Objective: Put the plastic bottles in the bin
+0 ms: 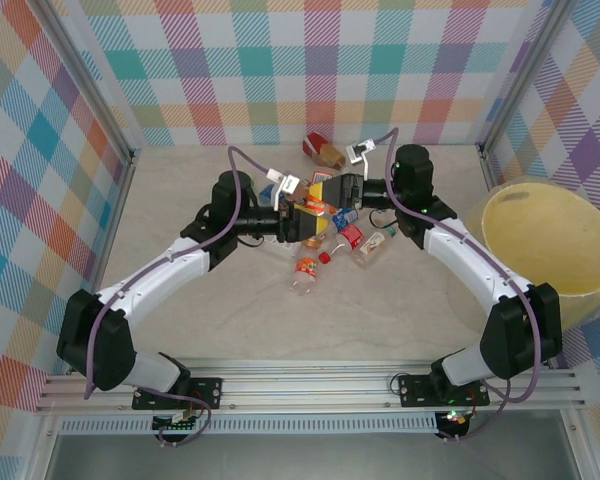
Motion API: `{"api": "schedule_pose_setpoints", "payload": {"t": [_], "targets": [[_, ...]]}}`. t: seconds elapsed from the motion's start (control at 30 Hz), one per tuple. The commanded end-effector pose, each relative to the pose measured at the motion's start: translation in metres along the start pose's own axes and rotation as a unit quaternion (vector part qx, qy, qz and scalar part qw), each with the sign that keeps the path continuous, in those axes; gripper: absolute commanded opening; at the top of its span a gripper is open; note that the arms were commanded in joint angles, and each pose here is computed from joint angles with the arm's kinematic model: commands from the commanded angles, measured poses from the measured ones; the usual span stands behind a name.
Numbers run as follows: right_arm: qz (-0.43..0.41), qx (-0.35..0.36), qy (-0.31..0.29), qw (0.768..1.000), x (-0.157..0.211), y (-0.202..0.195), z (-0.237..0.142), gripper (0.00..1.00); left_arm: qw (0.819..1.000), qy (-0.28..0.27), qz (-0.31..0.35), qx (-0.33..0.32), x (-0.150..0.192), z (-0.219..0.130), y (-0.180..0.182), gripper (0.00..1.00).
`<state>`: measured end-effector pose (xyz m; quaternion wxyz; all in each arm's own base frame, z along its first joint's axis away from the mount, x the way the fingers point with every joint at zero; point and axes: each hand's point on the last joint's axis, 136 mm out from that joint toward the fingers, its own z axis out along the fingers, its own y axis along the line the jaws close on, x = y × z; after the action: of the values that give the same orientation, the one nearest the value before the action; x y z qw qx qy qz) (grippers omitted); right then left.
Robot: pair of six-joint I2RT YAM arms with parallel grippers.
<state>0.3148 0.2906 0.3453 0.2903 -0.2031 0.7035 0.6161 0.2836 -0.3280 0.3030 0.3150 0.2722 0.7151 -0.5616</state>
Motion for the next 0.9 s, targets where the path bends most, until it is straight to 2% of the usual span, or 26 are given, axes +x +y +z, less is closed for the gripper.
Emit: {"api": "schedule_pose_setpoints", "payload": {"t": [0.0, 0.03, 0.1, 0.3, 0.4, 0.47, 0.57, 0.63, 0.77, 0.87], "targets": [[-0.036, -0.027, -0.008, 0.999, -0.011, 0.024, -0.002, 0.88, 1.0, -0.005, 0.023, 0.014, -0.012, 0.003, -0.011, 0.44], [-0.031, -0.021, -0.01, 0.999, -0.012, 0.022, -0.002, 0.81, 1.0, -0.007, 0.024, 0.016, -0.013, 0.003, -0.012, 0.44], [-0.018, -0.005, -0.023, 1.0, -0.015, 0.016, -0.002, 0.73, 0.999, -0.007, 0.025, 0.019, -0.013, 0.004, -0.012, 0.44], [-0.006, 0.003, -0.042, 0.999, -0.021, 0.014, -0.003, 0.56, 1.0, -0.002, 0.017, 0.013, -0.01, 0.006, -0.007, 0.45], [-0.01, 0.006, -0.044, 0.999, -0.02, 0.013, -0.004, 0.52, 1.0, -0.003, 0.01, 0.001, -0.008, 0.006, -0.001, 0.48], [-0.01, 0.012, -0.045, 0.999, -0.019, 0.011, -0.005, 0.51, 1.0, -0.005, 0.006, -0.008, -0.008, 0.006, 0.002, 0.54], [-0.004, 0.039, -0.054, 0.998, -0.019, 0.003, -0.007, 0.48, 1.0, -0.005, -0.001, -0.02, -0.006, 0.005, 0.006, 0.71], [0.014, 0.078, -0.066, 0.995, -0.022, -0.011, -0.011, 0.46, 1.0, -0.004, 0.0, -0.021, -0.005, 0.004, 0.007, 0.78], [0.023, 0.119, -0.062, 0.991, -0.023, -0.026, -0.014, 0.46, 0.999, -0.013, 0.003, -0.037, -0.005, 0.0, 0.009, 1.0], [0.009, 0.157, -0.062, 0.986, -0.022, -0.035, -0.02, 0.46, 0.998, -0.021, 0.001, -0.052, -0.004, -0.004, 0.012, 1.0]]}}
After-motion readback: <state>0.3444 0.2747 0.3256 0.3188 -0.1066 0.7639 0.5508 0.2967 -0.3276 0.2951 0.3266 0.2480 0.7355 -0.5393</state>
